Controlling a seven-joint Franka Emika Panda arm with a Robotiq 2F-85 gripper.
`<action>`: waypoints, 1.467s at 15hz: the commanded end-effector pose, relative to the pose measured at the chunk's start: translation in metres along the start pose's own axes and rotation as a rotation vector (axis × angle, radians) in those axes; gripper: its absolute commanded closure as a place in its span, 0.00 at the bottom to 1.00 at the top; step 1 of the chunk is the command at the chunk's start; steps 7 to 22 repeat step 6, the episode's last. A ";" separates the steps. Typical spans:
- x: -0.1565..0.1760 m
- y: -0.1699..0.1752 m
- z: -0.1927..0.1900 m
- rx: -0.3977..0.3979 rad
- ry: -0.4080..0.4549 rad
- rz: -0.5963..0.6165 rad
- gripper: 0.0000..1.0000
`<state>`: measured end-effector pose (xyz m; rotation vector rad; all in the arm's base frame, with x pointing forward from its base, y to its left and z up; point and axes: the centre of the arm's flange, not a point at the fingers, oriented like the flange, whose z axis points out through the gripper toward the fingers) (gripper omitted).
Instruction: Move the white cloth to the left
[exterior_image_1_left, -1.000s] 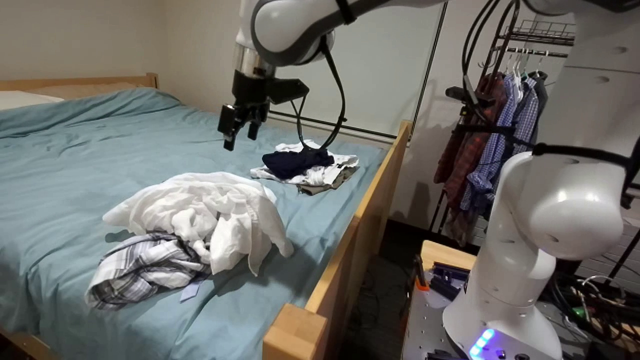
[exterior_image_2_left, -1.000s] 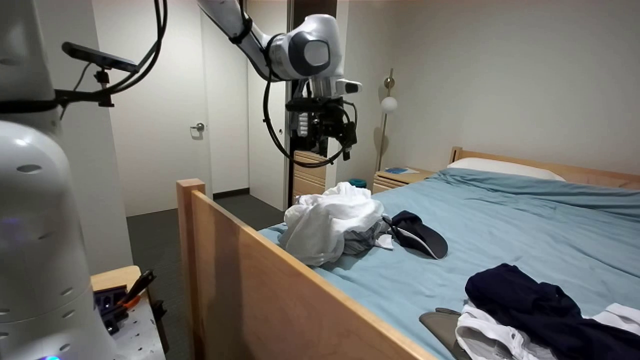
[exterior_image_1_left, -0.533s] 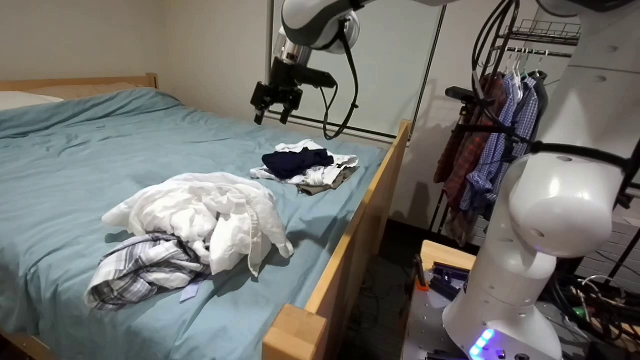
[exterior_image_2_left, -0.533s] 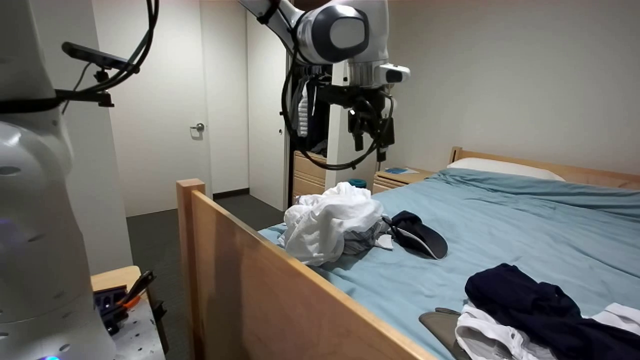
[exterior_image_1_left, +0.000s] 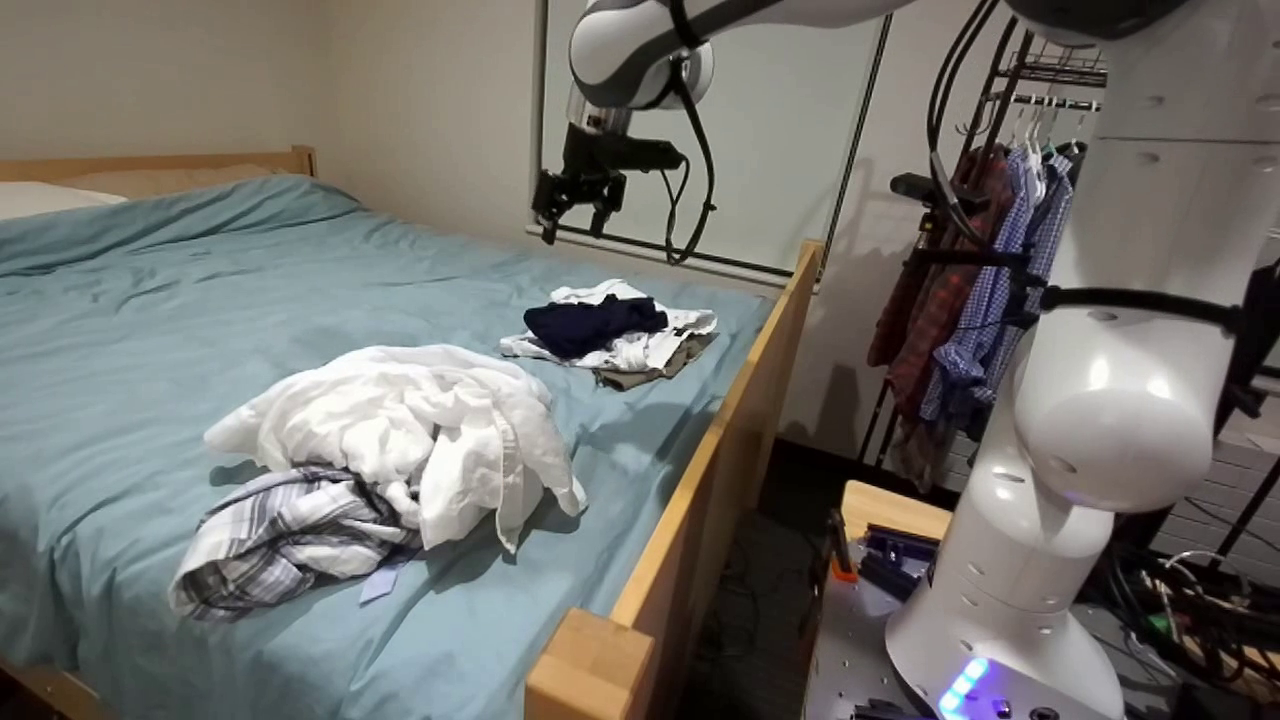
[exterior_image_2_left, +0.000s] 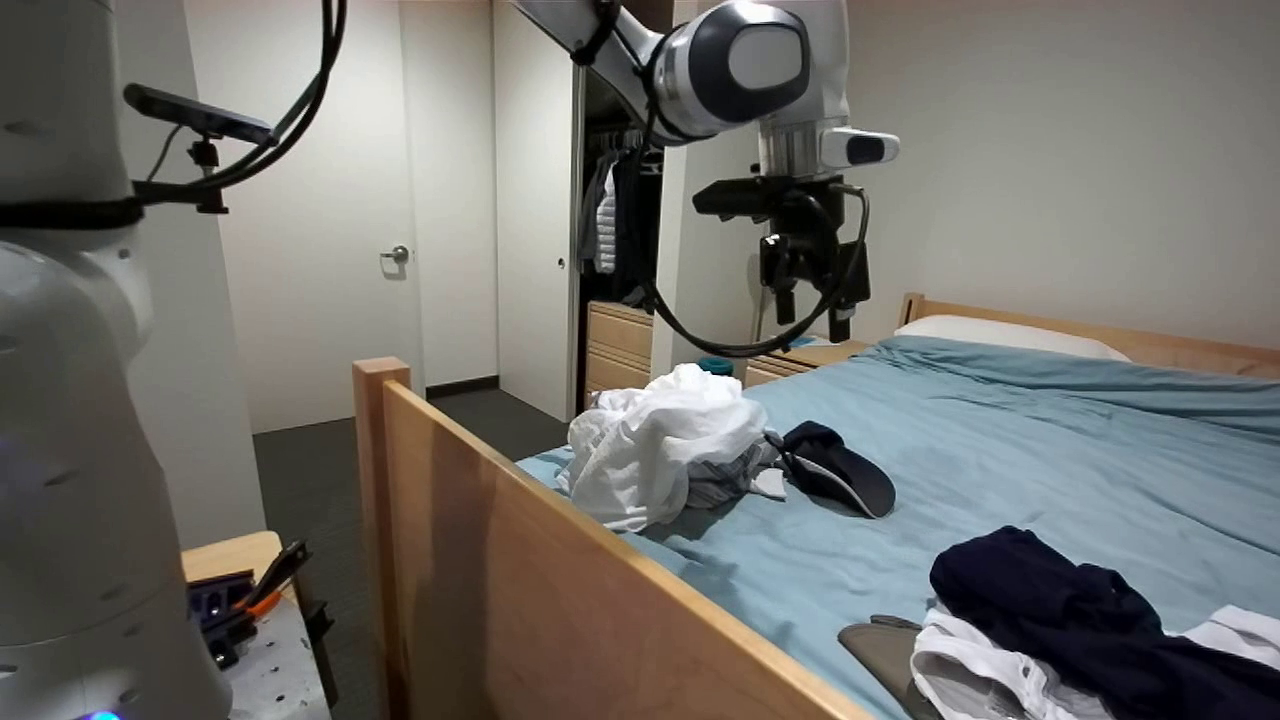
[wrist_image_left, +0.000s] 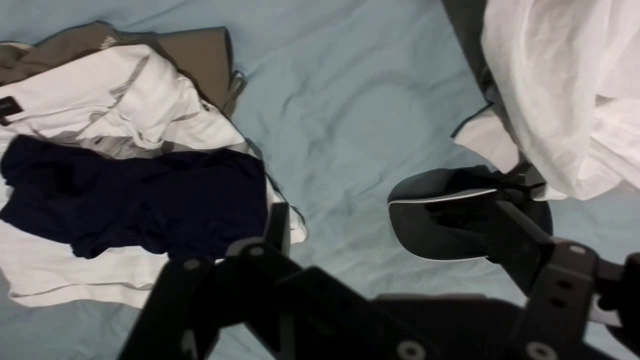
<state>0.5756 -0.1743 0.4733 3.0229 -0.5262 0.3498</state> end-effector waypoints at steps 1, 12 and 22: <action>0.008 0.003 -0.015 -0.152 -0.046 -0.101 0.00; 0.004 -0.011 -0.013 -0.105 -0.031 -0.197 0.00; 0.004 -0.011 -0.013 -0.105 -0.031 -0.197 0.00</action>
